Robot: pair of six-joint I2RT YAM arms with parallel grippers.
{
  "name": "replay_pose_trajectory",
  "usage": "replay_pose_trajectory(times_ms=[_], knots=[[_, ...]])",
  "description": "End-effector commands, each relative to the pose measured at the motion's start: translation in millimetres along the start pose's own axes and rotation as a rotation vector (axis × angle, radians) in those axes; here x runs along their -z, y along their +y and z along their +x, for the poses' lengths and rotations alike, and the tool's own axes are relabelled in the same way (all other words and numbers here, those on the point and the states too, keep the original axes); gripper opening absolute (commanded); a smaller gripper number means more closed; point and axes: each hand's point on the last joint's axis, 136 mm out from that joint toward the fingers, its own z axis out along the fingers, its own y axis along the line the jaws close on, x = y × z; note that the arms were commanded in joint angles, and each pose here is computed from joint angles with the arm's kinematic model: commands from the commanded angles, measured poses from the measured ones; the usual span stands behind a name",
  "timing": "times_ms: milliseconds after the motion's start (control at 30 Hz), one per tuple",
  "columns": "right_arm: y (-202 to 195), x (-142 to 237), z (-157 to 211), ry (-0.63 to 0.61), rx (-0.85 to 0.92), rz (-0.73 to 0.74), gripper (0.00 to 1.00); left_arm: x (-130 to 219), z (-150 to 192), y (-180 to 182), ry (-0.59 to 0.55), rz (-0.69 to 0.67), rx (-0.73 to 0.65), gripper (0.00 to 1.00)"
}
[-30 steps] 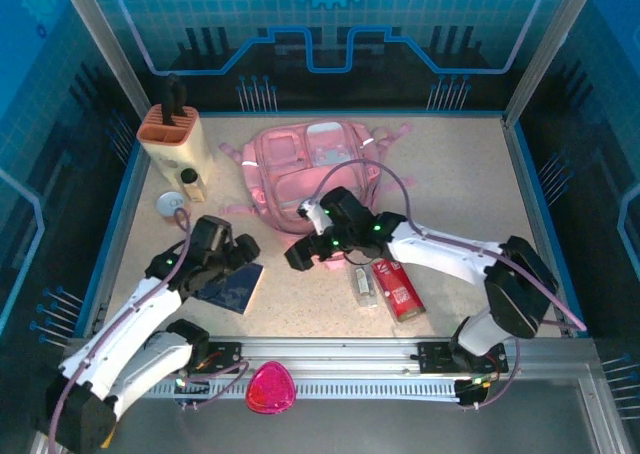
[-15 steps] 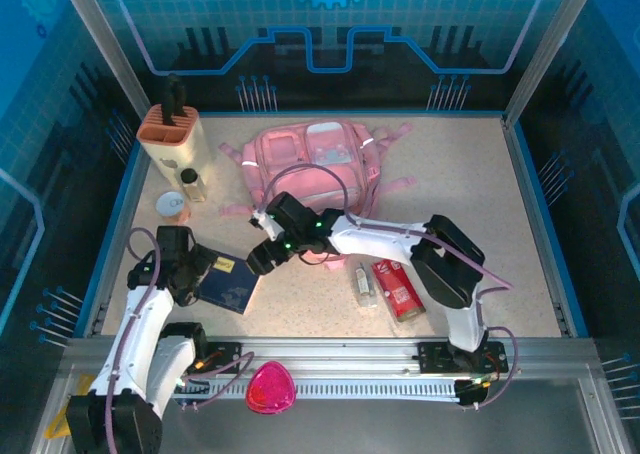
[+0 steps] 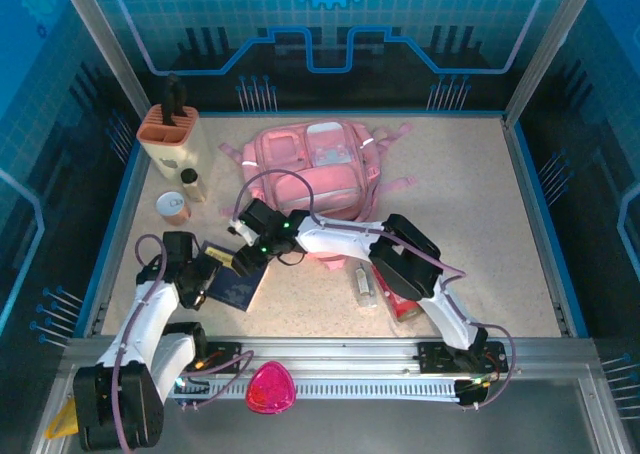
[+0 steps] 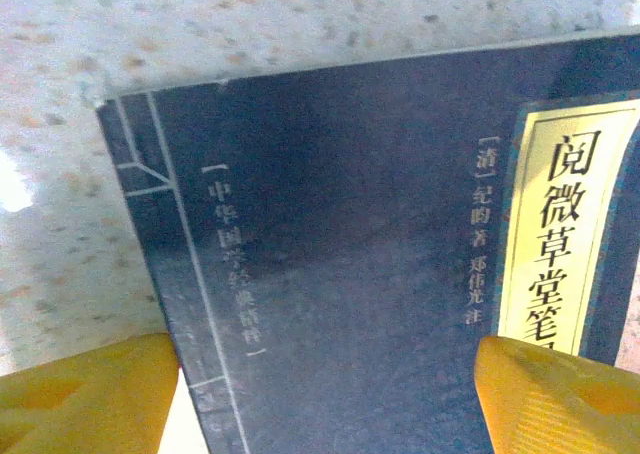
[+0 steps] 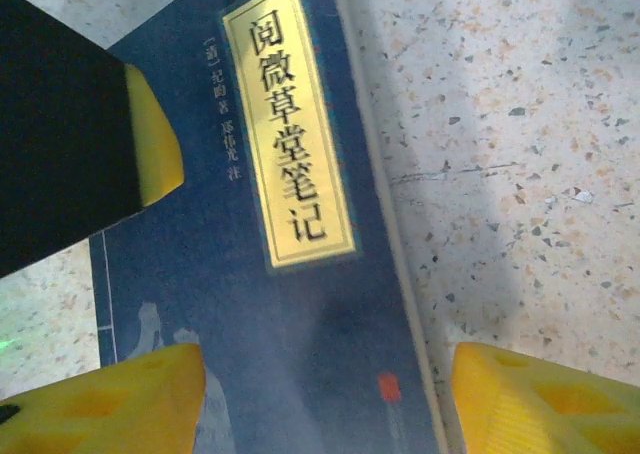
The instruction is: Pack the student bag
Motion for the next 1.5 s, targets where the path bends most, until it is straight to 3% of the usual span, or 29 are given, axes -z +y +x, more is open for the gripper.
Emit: replay_pose_trajectory(times_ms=[0, 200, 433, 600, 800, 1200, 1467], knots=[[-3, -13, 15, 0.066, 0.035, 0.032, 0.64, -3, 4, -19, 0.039, 0.104, -0.027, 0.75], [0, -13, 38, 0.127, 0.035, 0.027, 0.56, -7, 9, -39, 0.079, 0.205, -0.061, 0.66], [18, 5, 77, 0.178, 0.012, 0.023, 0.54, -13, 10, -59, 0.113, 0.269, -0.13, 0.65], [15, 23, 59, 0.119, -0.083, 0.04, 0.59, -15, 17, -67, 0.129, 0.31, -0.174, 0.63], [-17, 22, 35, 0.081, -0.199, 0.127, 0.62, -13, 24, -51, 0.134, 0.252, -0.187, 0.63], [-25, -11, 34, 0.125, -0.2, 0.147, 0.61, -8, 41, -45, 0.172, 0.276, -0.205, 0.61], [-15, -14, 36, 0.14, -0.16, 0.113, 0.59, -13, 45, -39, 0.178, 0.265, -0.204, 0.6]])
